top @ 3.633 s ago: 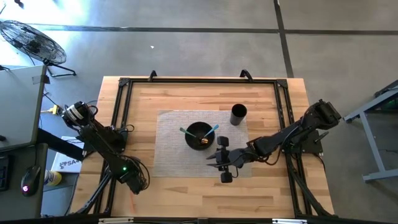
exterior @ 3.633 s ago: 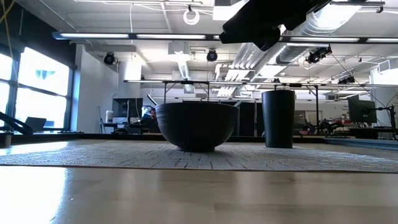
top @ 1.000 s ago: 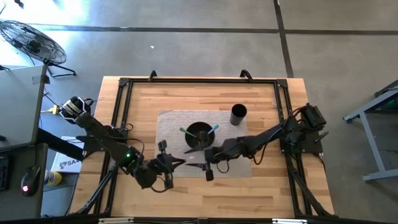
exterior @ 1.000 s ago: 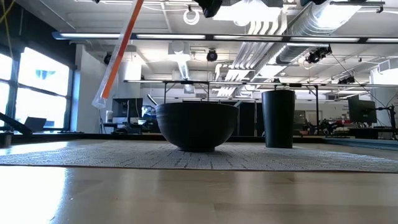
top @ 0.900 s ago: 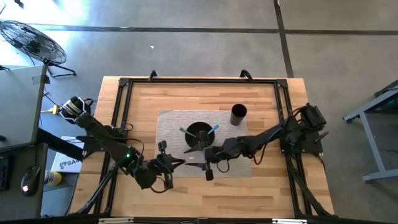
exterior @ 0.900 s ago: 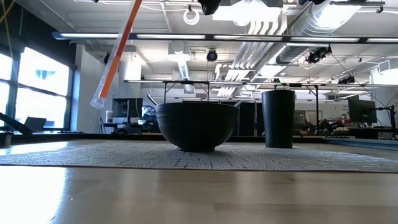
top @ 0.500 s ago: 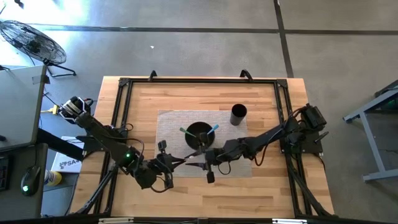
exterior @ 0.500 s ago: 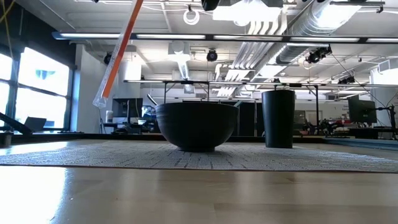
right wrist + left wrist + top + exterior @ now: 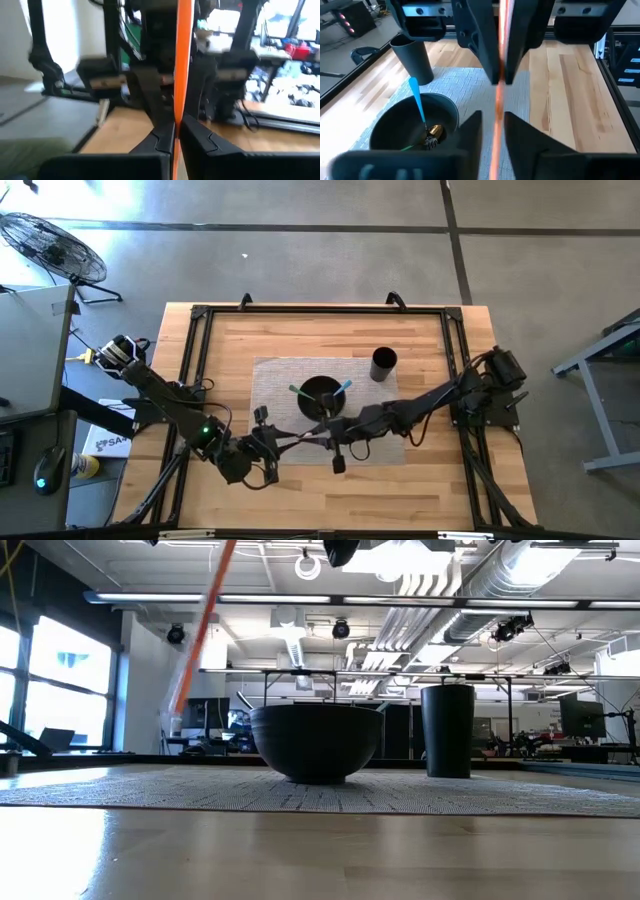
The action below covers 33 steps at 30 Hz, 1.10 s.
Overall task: Pick & Place Utensil
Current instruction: Put the orange straw into the black cup on the gray mat
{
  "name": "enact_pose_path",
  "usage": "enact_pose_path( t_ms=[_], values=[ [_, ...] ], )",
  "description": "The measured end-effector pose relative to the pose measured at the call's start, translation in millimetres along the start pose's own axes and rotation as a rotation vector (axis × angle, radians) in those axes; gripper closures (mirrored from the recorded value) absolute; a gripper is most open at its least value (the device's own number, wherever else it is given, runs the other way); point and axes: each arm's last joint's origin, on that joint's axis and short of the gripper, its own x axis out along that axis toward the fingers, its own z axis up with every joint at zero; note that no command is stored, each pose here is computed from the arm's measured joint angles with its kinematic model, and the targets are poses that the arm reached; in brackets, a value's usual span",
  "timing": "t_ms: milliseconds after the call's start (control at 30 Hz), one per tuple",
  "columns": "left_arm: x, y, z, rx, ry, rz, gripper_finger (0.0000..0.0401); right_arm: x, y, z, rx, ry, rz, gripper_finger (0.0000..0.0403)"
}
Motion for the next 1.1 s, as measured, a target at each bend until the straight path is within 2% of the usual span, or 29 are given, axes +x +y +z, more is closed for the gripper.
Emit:
enact_pose_path(
  t_ms=[133,267,533,700,900,1100],
  values=[
    [-2.4,-1.2,-2.2,0.019,0.024,-0.033,0.0271,-9.0,-0.4,7.4,-0.018,0.059,-0.076,0.0397],
    [-9.3,-1.2,-0.5,0.026,0.031,-0.071,0.0235,-27.7,1.9,29.4,-0.046,0.086,-0.158,0.0397],
    [-10.0,-0.1,-0.1,0.029,0.045,-0.093,0.0224,-93.5,-5.7,96.9,-0.071,0.031,-0.336,0.0401],
    [-10.0,-0.8,-0.9,0.033,0.062,-0.124,0.0224,-145.5,-25.5,123.8,-0.05,0.059,-0.547,0.0395],
    [-10.2,-1.7,-1.3,0.033,0.076,-0.156,0.0224,-186.6,-44.3,125.2,-0.002,0.142,-0.782,0.0399],
    [-10.2,-1.7,-1.2,0.032,0.076,-0.156,0.0224,-195.7,-58.5,106.2,0.03,0.223,-0.933,0.0398]
  ],
)
